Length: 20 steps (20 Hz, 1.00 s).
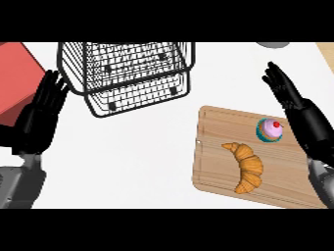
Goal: Pick the cupcake from the cutting board and place it in the tiered basket
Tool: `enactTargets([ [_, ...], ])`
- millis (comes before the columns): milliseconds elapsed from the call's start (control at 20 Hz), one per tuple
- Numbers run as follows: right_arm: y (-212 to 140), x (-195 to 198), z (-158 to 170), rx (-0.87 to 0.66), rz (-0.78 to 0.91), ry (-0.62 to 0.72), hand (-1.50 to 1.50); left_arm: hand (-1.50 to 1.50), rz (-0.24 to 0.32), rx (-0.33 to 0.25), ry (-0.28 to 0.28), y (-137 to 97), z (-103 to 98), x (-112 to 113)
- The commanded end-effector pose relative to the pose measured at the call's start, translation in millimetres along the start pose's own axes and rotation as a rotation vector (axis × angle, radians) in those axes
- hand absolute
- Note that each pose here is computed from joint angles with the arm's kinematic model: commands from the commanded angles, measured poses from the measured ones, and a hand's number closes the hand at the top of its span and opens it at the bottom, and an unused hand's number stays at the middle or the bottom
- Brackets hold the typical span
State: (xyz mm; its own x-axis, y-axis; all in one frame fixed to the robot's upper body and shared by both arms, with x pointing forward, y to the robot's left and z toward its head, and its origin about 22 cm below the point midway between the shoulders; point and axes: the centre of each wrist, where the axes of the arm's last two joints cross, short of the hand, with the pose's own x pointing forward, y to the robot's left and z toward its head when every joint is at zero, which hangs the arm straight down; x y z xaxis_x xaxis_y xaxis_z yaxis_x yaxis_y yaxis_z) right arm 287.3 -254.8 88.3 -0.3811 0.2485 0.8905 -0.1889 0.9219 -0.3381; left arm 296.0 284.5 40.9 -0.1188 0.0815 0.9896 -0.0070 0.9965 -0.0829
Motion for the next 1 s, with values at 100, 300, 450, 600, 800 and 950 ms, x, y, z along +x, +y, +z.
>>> enactTargets([
  [100, -67.9, 4.3, -6.6, -0.113, -0.318, -0.124, 1.5, 0.0, -0.122, 0.027, -0.031, -9.3, 9.7, -2.4],
  [300, -56.2, -16.5, -7.2, -0.549, -0.683, -0.219, 1.5, 0.0, -0.152, 0.04, -0.005, -7.6, 7.3, -5.6],
  [450, -76.1, -57.8, 12.7, -0.252, -0.818, 0.056, -1.5, 0.0, -0.224, -0.013, -0.013, -37.0, 12.2, -12.7],
  [600, -95.2, -64.2, 28.0, -0.068, -0.932, -0.003, -1.5, 0.0, -0.237, 0.006, -0.009, -49.9, 13.5, -12.3],
  [800, -169.9, -60.8, 62.3, 0.055, -0.85, -0.103, -1.5, 0.0, -0.249, 0.039, -0.003, -72.3, 16.1, -17.5],
  [950, -220.4, -32.2, 71.2, 0.147, -0.647, -0.039, -1.5, 0.0, -0.265, 0.037, 0.006, -75.8, 20.0, -28.9],
])
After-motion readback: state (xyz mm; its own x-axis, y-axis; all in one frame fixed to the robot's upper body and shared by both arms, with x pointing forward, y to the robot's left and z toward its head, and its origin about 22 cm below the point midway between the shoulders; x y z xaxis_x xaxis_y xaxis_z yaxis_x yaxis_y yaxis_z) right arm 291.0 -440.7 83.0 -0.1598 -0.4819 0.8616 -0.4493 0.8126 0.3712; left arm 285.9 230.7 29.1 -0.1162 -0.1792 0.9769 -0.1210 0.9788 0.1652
